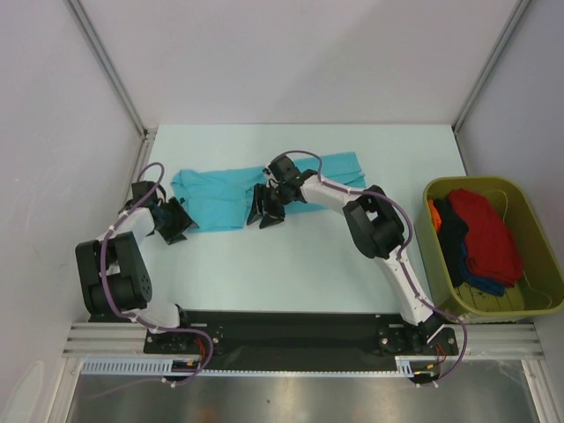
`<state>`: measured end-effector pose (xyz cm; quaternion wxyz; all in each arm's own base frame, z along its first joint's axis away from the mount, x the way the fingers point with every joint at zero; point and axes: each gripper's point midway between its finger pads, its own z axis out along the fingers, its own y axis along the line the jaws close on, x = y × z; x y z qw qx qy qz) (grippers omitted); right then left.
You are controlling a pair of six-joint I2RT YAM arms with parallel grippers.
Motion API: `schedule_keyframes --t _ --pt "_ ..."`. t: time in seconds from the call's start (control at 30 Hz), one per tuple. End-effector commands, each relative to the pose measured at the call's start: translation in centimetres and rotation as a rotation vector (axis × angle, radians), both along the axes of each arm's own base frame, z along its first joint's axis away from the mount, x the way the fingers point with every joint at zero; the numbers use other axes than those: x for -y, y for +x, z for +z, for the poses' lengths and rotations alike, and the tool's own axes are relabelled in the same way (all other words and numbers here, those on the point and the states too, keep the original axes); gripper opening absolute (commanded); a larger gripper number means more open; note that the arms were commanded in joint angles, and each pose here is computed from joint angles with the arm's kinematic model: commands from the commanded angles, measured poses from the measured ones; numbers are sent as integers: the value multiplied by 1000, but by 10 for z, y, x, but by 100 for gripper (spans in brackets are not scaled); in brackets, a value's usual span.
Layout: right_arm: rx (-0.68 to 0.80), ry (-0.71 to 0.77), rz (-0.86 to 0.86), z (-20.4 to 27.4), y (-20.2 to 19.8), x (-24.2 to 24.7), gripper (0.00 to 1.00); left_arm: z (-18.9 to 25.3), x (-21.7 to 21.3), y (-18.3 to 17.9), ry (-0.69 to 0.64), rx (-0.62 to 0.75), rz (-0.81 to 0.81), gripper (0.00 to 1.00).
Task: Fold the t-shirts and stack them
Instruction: Fold the tshirt
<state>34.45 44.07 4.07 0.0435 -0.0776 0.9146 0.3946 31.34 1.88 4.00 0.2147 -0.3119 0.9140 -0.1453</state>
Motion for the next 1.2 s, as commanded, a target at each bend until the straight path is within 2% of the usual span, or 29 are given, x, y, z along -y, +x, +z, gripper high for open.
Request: schedule_keyframes --t 0.0,0.03,0.1,0.57,0.8,1.0,1.17 --pt "28 38 -28 10 7 -23 54 -1 -11 20 38 55 -17 56" --pt "23 29 -49 7 9 -24 53 -2 -12 21 41 58 -18 52" --pt "17 7 -68 -1 8 -25 51 -3 -15 25 55 61 -15 51" --pt "-5 -16 -150 -21 10 -42 44 -14 -16 32 51 62 -17 51" --pt "-10 -46 -177 -31 11 -42 41 -16 -12 31 30 57 -24 42" --pt "-18 -66 -165 -39 6 -41 40 -14 -6 26 1 67 -22 39" --pt "-17 -48 -161 -38 6 -46 32 -14 -3 25 -22 62 -16 33"
